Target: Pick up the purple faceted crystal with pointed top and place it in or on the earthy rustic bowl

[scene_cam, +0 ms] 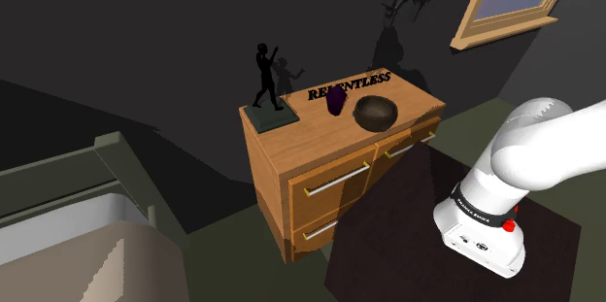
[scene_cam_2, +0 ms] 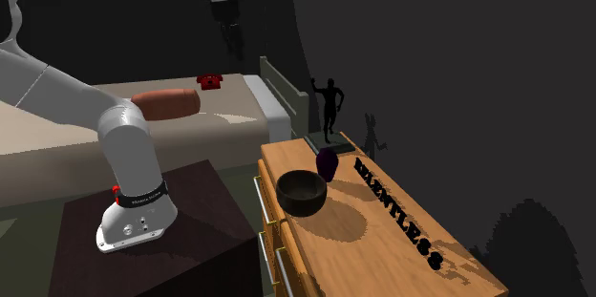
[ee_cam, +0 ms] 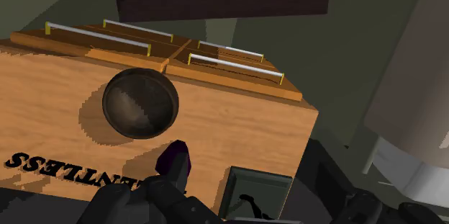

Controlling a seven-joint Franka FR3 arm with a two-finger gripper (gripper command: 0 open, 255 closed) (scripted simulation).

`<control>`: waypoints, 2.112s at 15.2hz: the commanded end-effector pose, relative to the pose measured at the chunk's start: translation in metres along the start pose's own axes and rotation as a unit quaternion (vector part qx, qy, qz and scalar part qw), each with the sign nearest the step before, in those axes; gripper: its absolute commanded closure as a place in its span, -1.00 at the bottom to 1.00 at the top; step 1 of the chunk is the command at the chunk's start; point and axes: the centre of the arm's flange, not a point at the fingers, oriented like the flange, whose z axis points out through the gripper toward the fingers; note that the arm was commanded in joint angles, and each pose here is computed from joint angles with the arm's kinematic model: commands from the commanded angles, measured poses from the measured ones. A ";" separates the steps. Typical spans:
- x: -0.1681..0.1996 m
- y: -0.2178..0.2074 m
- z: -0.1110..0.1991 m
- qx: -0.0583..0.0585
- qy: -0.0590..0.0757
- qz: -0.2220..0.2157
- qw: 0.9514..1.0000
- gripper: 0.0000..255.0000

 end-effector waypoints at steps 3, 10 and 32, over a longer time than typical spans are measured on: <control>0.015 0.019 0.017 0.009 -0.008 -0.027 1.000 -1.00; 0.073 0.077 0.079 0.038 -0.036 -0.122 0.991 -1.00; 0.276 0.152 0.312 0.128 -0.119 -0.407 0.896 -1.00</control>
